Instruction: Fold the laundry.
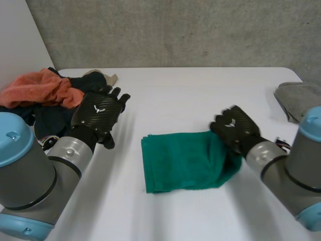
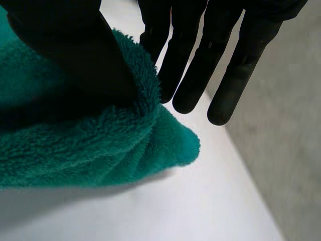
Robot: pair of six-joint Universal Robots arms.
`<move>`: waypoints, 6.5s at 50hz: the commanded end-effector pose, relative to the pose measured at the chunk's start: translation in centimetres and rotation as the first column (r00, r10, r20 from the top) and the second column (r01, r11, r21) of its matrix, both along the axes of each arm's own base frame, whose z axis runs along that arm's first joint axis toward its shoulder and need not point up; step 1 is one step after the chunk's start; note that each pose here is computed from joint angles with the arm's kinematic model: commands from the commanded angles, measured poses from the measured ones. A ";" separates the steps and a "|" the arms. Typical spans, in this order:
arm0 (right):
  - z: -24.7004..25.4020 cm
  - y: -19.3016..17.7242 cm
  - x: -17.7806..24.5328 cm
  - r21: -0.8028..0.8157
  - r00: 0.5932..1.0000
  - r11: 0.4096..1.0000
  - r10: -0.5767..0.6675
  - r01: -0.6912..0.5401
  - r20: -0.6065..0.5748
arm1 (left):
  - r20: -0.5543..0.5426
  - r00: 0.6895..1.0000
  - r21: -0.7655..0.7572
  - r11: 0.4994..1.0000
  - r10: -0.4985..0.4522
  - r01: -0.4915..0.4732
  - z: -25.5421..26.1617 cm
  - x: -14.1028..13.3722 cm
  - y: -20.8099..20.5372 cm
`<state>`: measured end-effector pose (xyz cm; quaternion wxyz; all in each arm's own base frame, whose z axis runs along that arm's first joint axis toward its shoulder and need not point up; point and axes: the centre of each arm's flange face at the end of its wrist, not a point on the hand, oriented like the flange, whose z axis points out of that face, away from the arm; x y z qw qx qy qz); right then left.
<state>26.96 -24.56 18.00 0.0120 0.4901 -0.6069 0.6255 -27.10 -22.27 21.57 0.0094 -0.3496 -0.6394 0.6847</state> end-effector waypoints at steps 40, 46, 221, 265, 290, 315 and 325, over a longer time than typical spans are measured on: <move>-0.2 0.7 3.0 0.564 0.926 0.825 -0.243 0.040 0.289 | -0.176 0.984 0.319 0.946 0.003 0.054 -4.2 -8.3 5.1; -3.2 0.0 3.6 0.608 0.942 0.792 -0.241 0.051 0.234 | -0.075 0.996 0.372 0.928 0.055 -0.023 -7.0 -7.6 5.4; 5.9 -20.7 -37.2 -0.179 0.539 0.509 -0.800 0.842 0.263 | -0.383 0.762 0.043 0.814 -0.522 0.580 9.9 -11.5 4.2; -1.2 -5.2 -5.2 0.013 0.982 0.994 -0.111 0.110 0.152 | 0.142 0.937 -0.121 0.945 0.320 -0.304 -6.6 15.6 -29.3; 2.3 -6.3 -7.3 -0.069 0.957 0.973 -0.200 0.219 0.212 | -0.559 0.767 -0.242 0.947 -0.315 0.212 14.5 -6.7 -6.5; 3.1 -6.5 -9.0 0.074 0.913 0.949 -0.316 0.307 0.260 | -0.286 0.948 0.127 0.976 -0.138 0.180 0.7 -9.9 -4.6; 4.8 -5.5 -8.6 0.299 0.919 0.913 -0.344 0.279 0.191 | -0.203 0.975 0.258 0.956 -0.088 0.140 -1.9 -7.4 -0.3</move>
